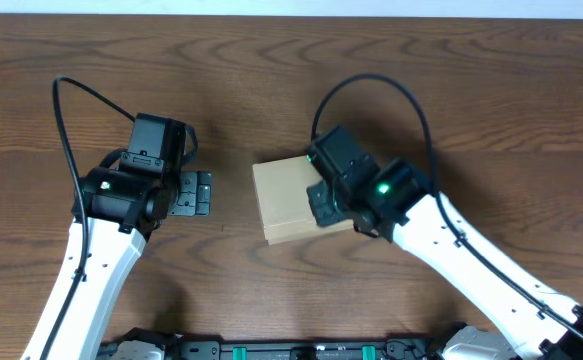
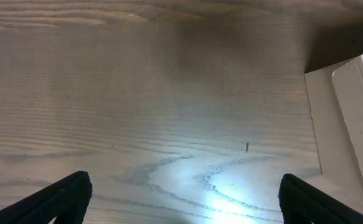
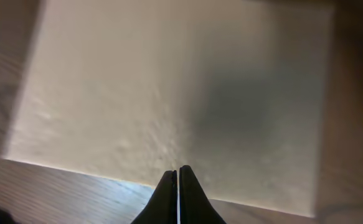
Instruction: Pack container
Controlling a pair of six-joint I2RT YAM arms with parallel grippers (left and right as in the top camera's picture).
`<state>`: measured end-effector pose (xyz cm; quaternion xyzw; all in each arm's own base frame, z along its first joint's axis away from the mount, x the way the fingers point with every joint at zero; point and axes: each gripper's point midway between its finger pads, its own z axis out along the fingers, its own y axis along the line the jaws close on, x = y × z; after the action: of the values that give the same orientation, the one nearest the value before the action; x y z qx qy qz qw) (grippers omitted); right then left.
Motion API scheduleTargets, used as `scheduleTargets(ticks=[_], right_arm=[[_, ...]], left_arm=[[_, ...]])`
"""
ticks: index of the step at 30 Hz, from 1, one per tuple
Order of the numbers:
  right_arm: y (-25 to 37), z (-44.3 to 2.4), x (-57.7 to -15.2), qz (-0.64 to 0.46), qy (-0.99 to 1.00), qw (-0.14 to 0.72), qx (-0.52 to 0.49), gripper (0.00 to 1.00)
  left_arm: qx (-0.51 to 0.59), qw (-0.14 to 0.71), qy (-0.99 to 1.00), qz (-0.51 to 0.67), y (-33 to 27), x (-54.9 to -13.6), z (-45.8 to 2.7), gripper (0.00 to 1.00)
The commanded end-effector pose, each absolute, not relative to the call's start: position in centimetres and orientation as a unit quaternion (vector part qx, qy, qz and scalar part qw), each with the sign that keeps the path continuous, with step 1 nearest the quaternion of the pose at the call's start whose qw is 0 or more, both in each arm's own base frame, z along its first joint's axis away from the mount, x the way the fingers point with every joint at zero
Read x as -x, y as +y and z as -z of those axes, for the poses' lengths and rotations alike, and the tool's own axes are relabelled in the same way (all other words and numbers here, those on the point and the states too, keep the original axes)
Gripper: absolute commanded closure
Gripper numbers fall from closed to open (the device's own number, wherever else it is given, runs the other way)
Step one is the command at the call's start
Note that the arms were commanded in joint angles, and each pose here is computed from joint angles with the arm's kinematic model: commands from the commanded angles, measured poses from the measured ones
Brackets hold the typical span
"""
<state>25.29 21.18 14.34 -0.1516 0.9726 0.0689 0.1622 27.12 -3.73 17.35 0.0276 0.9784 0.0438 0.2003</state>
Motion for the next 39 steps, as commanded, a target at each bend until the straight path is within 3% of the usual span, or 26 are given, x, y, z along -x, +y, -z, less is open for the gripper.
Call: scheduleTargets(ticks=[1,9,18,24,26,31,32,33,35,39], right_arm=[[20.7,-11.5,-23.3,-0.071,0.980,0.125,0.136,0.99],[19.5,-7.4,-21.9,-0.060,0.985,0.103,0.128,0.99],[21.2,-9.9,-25.0,-0.083,0.970,0.168,0.156,0.98],[22.3,-14.6,-28.5,-0.102,0.952,0.232,0.172,0.77],[21.9,-16.1,-30.0,-0.103,0.948,0.256,0.157,0.74],[17.4,-18.5,-34.9,-0.060,0.942,0.320,0.078,0.44],[15.9,-18.8,-35.9,-0.046,0.940,0.331,0.061,0.35],[14.4,-19.0,-36.8,-0.032,0.938,0.341,0.049,0.18],[10.9,-19.6,-38.6,-0.005,0.933,0.359,0.032,0.01],[3.0,-20.8,-41.3,0.044,0.919,0.391,-0.038,0.01]], left_arm=[[-0.014,0.202,0.978,-0.052,-3.4,-27.0,-17.4,0.05],[-0.013,0.202,0.978,-0.050,-3.4,-27.0,-17.4,0.05],[-0.013,0.202,0.978,-0.050,-3.4,-27.0,-17.4,0.04],[-0.013,0.207,0.977,-0.051,-3.4,-27.2,-17.5,0.05],[-0.012,0.209,0.976,-0.054,-3.3,-27.3,-17.5,0.05],[-0.005,0.235,0.969,-0.075,-2.6,-28.5,-18.1,0.05],[0.000,0.245,0.965,-0.091,-2.1,-28.8,-18.4,0.05],[0.006,0.255,0.961,-0.105,-1.6,-29.3,-18.7,0.05],[0.005,0.276,0.953,-0.123,-0.9,-30.3,-19.3,0.05],[0.018,0.304,0.944,-0.125,0.1,-32.5,-19.7,0.05]])
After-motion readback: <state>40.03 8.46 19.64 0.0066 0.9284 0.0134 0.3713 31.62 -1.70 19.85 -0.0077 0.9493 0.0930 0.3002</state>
